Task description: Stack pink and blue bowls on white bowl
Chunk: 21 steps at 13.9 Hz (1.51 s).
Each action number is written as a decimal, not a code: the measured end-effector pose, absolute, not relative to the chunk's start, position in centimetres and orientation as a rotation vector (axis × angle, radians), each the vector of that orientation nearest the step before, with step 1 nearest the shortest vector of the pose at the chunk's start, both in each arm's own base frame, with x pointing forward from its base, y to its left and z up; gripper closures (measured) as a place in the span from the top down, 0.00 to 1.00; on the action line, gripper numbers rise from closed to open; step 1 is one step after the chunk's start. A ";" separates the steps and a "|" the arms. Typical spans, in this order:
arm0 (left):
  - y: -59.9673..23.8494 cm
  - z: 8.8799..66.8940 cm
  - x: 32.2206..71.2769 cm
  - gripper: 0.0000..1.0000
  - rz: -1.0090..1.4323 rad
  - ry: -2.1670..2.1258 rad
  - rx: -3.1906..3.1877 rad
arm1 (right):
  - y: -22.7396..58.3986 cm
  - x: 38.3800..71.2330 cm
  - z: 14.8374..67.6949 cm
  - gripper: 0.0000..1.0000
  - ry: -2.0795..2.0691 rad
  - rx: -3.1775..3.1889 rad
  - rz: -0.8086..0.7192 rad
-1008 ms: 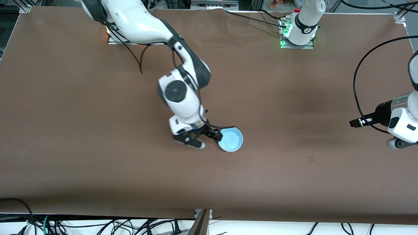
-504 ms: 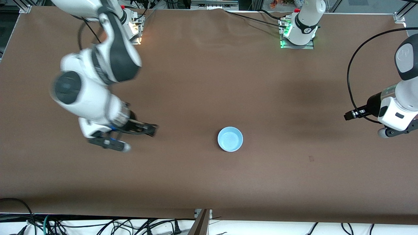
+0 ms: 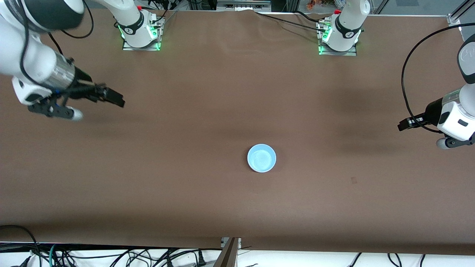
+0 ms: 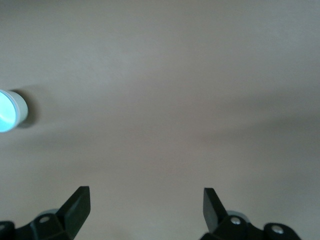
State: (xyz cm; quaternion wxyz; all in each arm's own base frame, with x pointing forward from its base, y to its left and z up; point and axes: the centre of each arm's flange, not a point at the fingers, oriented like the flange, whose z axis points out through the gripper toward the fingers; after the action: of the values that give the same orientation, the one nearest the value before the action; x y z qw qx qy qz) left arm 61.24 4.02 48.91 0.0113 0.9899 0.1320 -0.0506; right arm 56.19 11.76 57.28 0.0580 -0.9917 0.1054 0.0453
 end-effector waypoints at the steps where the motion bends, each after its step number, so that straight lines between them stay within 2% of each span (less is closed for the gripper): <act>1: 3.9 48.9 61.2 0.51 -0.156 0.410 3.088 | 11.2 55.3 57.9 1.00 0.318 -3.006 0.131; 4: 3.8 48.9 61.2 0.51 -0.152 0.406 3.088 | 9.1 54.0 58.7 1.00 0.304 -3.047 0.136; 8: 3.8 48.9 61.3 0.57 -0.149 0.404 3.088 | 7.9 54.0 58.1 1.00 0.209 -3.095 0.147; 10: 3.8 48.9 61.3 0.71 -0.147 0.383 3.090 | 7.8 54.0 58.1 1.00 0.165 -3.104 0.145; 11: 3.9 48.9 61.3 0.71 -0.147 0.375 3.091 | 7.7 54.0 58.1 1.00 0.141 -3.106 0.144; 12: 4.0 48.9 61.2 0.76 -0.146 0.371 3.091 | 7.4 54.1 58.1 1.00 0.127 -3.111 0.143; 14: 4.1 48.9 61.2 0.91 -0.144 0.366 3.092 | 6.2 54.2 58.1 1.00 0.108 -3.121 0.141; 15: 4.1 49.0 61.2 0.91 -0.144 0.364 3.092 | 5.7 54.2 58.1 1.00 0.107 -3.122 0.140; 18: 4.2 49.0 61.2 1.00 -0.143 0.361 3.092 | 5.2 54.1 58.3 1.00 0.101 -3.124 0.148; 21: 4.4 49.0 61.3 1.00 -0.133 0.290 3.098 | 5.2 54.1 58.9 1.00 0.095 -3.124 0.134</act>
State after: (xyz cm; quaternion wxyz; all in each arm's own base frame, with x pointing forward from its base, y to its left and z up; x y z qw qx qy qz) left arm 61.28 4.38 49.03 0.0136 0.9947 0.0930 -0.0427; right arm 54.11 5.15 58.90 0.0066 -0.9986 0.0304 0.0429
